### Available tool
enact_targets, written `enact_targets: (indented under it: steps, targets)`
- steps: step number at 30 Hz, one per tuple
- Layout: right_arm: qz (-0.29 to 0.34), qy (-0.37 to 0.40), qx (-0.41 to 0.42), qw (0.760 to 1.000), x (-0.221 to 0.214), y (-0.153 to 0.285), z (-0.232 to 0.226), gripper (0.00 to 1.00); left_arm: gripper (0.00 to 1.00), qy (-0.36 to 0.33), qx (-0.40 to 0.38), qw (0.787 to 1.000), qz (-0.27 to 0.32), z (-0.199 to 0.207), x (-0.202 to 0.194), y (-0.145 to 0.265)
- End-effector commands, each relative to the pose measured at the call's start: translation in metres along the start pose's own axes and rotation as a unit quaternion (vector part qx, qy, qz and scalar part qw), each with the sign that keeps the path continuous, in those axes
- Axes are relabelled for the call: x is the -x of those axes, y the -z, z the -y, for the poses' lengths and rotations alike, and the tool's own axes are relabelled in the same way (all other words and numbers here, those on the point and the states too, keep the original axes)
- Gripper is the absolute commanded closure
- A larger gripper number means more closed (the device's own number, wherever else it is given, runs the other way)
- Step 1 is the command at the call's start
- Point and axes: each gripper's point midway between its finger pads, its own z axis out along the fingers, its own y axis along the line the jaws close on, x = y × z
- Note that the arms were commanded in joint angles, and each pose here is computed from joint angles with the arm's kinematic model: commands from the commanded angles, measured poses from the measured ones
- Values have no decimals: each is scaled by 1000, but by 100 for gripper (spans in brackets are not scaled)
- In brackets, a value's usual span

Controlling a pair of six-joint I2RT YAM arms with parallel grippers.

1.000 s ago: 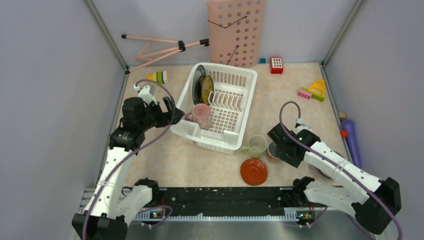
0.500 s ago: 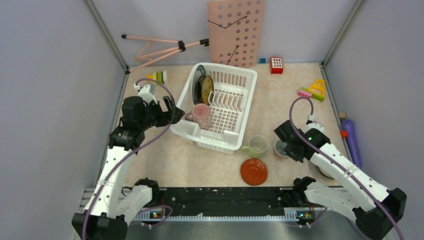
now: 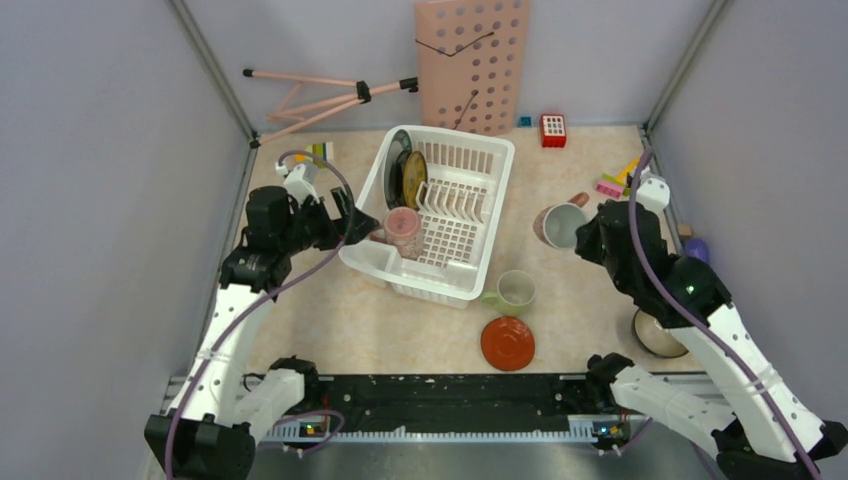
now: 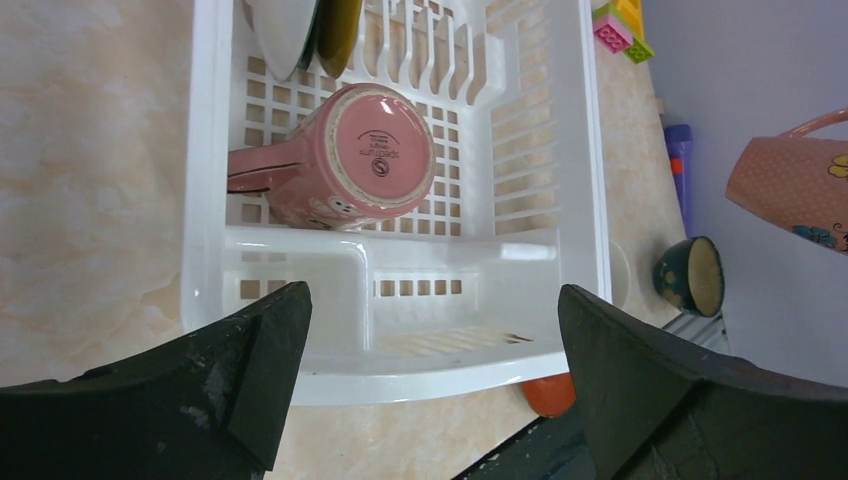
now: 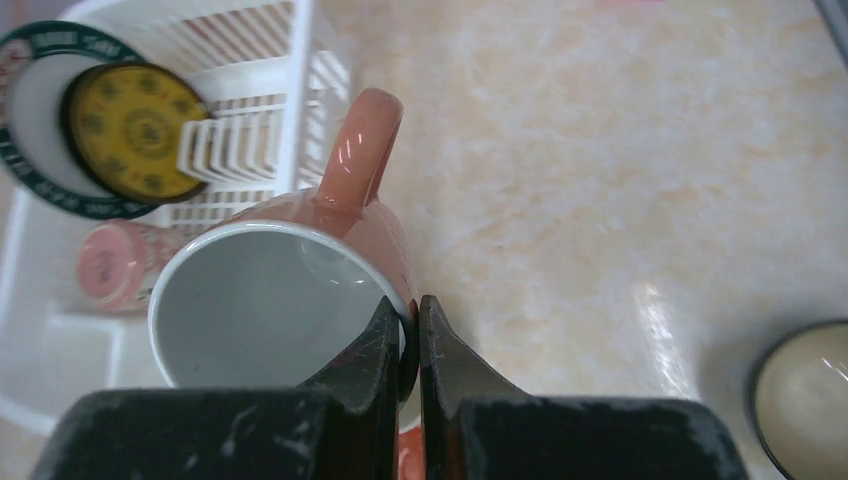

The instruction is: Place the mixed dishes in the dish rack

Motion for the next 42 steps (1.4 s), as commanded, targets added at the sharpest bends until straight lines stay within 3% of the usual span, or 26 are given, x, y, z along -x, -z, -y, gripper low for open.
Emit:
enact_targets:
  steps: [1, 5, 9, 15, 20, 24, 29, 34, 38, 42]
  targets:
    - [97, -2, 208, 973, 68, 31, -83, 100, 2, 4, -60, 998, 24, 35, 29, 5]
    - [81, 16, 319, 944, 64, 39, -133, 100, 2, 56, -93, 994, 9, 53, 35, 4]
    - [68, 23, 408, 910, 53, 46, -169, 100, 3, 134, -181, 974, -20, 86, 41, 4]
    - [56, 25, 471, 880, 43, 44, -199, 100, 5, 169, -263, 950, -14, 118, 64, 14]
    - [55, 15, 531, 845, 42, 47, -221, 100, 2, 214, -282, 935, -2, 127, 77, 18]
    - [57, 8, 573, 818, 34, 46, -233, 100, 2, 296, -295, 908, -35, 131, 80, 16]
    - [76, -10, 618, 782, 33, 53, -243, 100, 2, 345, -321, 880, -66, 137, 79, 17]
    - [119, -16, 625, 771, 43, 56, -243, 100, 2, 397, -252, 880, -72, 118, 72, 1]
    - [136, -13, 634, 762, 46, 57, -245, 100, 2, 403, -246, 878, -78, 118, 72, -1]
    - [127, -5, 685, 718, 42, 73, -255, 100, 2, 411, -256, 869, -99, 120, 68, -2]
